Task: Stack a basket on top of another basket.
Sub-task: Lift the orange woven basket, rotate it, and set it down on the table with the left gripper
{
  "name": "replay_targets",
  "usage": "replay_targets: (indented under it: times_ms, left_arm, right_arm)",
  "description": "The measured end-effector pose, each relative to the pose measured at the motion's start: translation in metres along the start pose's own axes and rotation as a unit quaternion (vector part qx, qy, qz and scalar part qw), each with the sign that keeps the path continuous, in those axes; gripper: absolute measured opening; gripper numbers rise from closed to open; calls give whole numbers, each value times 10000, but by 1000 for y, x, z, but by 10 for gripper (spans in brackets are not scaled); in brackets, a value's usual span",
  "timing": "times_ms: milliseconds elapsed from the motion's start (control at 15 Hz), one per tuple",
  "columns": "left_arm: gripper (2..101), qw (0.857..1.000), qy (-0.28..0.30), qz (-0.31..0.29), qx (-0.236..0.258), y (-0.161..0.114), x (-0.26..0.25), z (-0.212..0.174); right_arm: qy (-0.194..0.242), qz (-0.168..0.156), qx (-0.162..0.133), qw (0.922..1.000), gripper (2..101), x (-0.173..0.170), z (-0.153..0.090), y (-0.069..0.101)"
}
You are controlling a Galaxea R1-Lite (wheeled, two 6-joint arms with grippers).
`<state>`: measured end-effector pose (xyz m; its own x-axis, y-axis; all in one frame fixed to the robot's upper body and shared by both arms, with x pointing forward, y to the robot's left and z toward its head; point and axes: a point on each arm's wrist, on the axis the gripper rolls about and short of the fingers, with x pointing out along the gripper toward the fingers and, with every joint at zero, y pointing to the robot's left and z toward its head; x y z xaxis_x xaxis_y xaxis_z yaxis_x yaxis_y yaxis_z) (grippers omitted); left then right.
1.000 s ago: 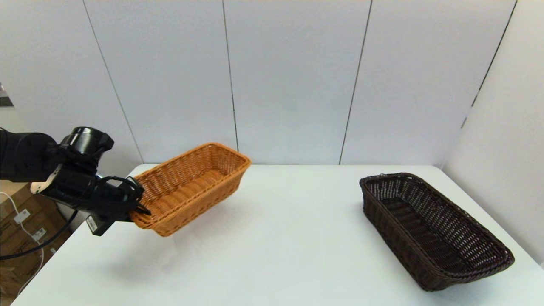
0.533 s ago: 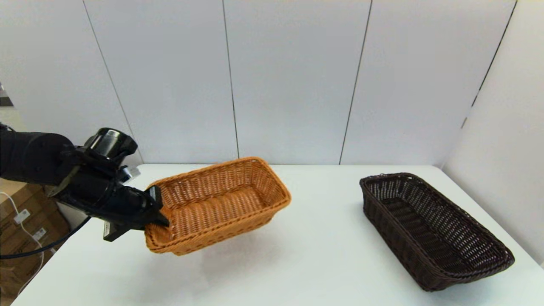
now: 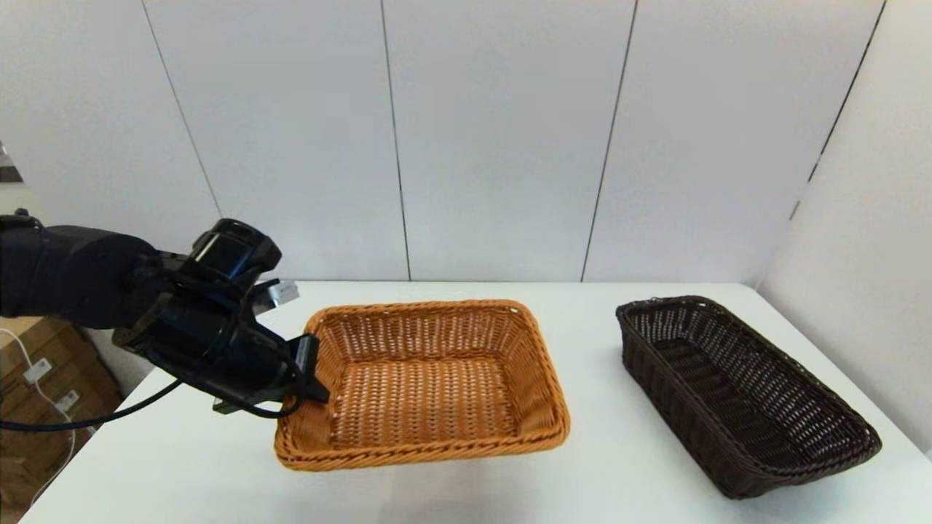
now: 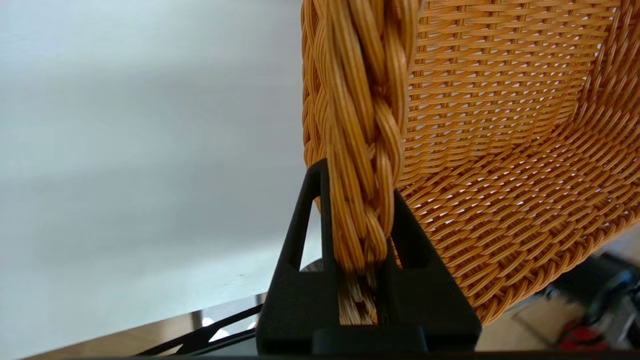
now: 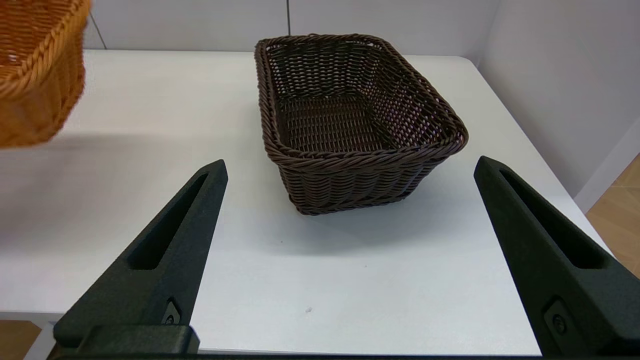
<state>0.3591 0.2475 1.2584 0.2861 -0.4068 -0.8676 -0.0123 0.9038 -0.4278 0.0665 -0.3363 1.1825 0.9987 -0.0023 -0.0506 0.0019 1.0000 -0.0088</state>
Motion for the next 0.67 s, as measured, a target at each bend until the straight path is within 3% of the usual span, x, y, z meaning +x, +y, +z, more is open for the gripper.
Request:
replay_targets:
  times_ms: [267, 667]
  left_arm:
    - [145, 9986, 121, -56, 511, -13, 8, -3]
    - [145, 9977, 393, 20, 559, -16, 30, -1]
  right_arm:
    - [0, 0, 0, 10000, 980, 0, 0, 0]
    - [0, 2, 2, 10000, 980, 0, 0, 0]
